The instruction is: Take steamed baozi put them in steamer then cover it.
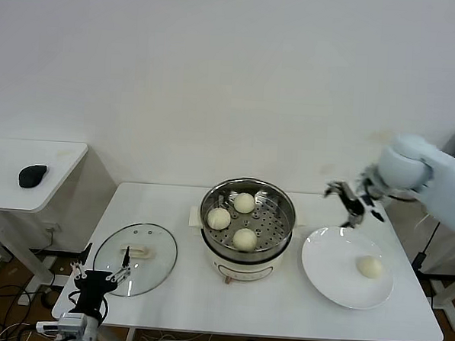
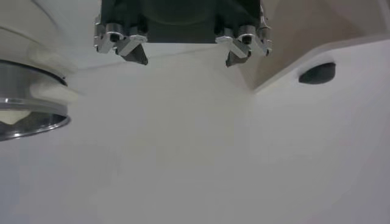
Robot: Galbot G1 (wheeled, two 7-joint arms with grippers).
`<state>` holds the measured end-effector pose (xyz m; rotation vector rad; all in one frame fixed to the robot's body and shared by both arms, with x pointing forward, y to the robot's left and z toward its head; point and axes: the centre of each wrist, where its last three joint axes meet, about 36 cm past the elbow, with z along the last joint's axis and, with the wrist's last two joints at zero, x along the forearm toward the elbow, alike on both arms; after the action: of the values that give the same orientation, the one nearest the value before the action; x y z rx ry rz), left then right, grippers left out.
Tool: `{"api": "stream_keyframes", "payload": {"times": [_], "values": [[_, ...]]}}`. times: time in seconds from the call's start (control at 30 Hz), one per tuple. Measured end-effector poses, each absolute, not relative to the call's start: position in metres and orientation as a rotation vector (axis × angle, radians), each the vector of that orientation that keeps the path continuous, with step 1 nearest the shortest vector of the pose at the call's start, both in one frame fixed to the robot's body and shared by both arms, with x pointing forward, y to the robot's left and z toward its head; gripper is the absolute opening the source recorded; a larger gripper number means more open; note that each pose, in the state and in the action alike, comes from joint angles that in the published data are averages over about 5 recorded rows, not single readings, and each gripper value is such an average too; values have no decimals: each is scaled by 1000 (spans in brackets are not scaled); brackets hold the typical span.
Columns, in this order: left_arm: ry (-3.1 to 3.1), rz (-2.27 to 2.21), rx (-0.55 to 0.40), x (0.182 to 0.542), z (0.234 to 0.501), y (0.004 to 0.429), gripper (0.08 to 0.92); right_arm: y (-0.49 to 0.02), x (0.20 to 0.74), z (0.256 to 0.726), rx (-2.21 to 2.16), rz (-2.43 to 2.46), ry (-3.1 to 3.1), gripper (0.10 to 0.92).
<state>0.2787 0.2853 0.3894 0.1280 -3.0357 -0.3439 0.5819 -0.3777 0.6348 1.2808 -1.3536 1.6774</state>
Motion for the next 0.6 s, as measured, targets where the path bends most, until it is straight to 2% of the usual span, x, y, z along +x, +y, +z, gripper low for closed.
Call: {"api": "stream_keyframes", "payload": {"times": [0.3,0.6], "values": [[-3020,-350,136,276,385,284,823,-445,567,579,1184,1548,-1383,823],[-3012,-353,154,272,385,286,823,-480,564,531,1111,1491,-1356,823]]}}
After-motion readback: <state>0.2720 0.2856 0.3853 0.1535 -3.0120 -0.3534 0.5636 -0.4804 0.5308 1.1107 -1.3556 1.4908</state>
